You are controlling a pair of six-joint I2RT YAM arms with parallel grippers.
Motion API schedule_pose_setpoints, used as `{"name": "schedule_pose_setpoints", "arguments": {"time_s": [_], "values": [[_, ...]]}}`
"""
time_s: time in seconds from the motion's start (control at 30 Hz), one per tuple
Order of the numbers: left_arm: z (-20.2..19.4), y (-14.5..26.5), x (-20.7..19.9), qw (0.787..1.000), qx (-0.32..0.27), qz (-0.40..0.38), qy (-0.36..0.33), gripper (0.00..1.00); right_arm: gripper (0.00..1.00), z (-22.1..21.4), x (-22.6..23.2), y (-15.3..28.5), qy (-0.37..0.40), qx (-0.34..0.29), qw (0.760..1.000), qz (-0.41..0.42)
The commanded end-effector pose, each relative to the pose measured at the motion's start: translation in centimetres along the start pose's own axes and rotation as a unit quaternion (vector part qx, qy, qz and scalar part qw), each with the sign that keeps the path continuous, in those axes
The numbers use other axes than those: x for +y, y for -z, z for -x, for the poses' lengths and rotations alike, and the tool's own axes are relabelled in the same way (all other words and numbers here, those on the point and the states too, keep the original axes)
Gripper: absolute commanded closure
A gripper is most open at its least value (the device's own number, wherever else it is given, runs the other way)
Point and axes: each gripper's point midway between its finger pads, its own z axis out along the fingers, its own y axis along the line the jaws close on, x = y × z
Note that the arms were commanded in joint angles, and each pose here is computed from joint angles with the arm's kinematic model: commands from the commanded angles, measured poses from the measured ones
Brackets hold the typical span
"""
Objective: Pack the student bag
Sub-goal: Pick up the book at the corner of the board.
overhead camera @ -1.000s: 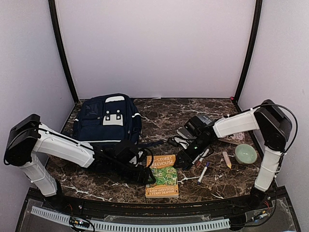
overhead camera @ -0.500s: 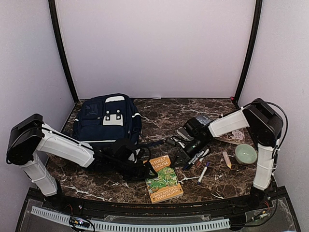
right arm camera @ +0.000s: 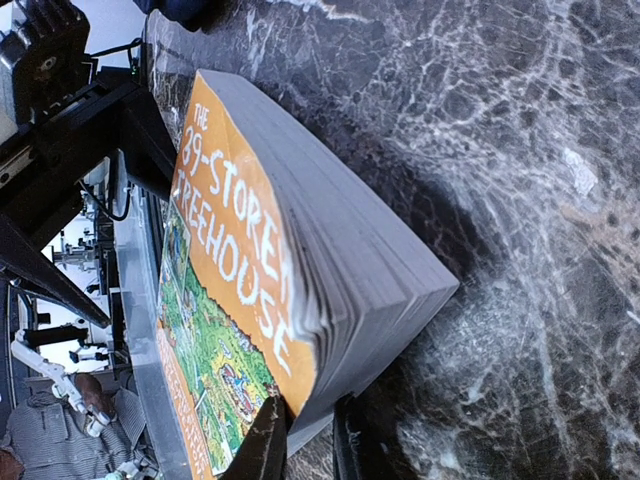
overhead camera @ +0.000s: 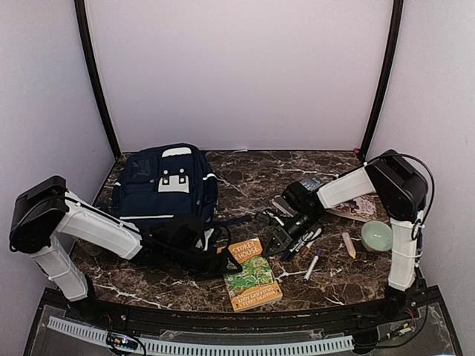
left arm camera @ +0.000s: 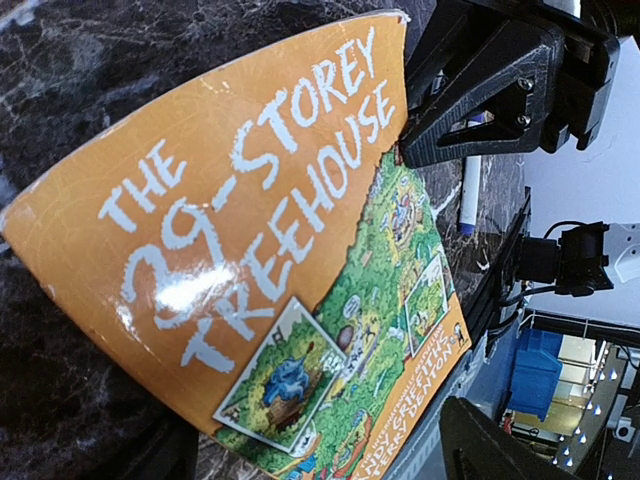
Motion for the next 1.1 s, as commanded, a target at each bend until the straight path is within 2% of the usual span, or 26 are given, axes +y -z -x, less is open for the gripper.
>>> {"name": "schedule_pose_setpoints", "arguments": {"time_s": [0.0,0.17,0.27,0.4,0.67,0.93,1.07], "values": [[6.1,-0.5,-2.6,0.988,-0.134,-0.023,-0.071,0.13,0.84,-4.9,-7.7,-3.2,-0.029,0.073,0.987,-0.140],[7.7,0.1,-6.4,0.975,-0.177,-0.117,-0.073,0.13,0.84,-4.7,-7.7,-3.1,-0.025,0.072,0.987,-0.141],[8.3,1.5,-6.9,0.965,-0.210,-0.144,-0.055,0.13,0.84,-4.5,-7.6,-2.9,-0.022,0.069,0.987,-0.141],[8.5,2.6,-6.2,0.958,-0.238,-0.159,-0.020,0.15,0.84,-4.5,-7.6,-2.8,-0.025,0.068,0.988,-0.139],[8.2,2.4,-4.3,0.964,-0.232,-0.131,0.024,0.28,0.83,-4.5,-7.7,-2.8,-0.028,0.069,0.987,-0.139],[7.4,3.3,-3.1,0.976,-0.204,-0.067,0.030,0.54,0.81,-2.8,-6.7,-1.3,-0.008,0.044,0.988,-0.150],[7.1,4.0,-2.9,0.980,-0.194,-0.047,0.025,0.73,0.81,-1.7,-5.8,-0.2,0.013,0.029,0.987,-0.159]]}}
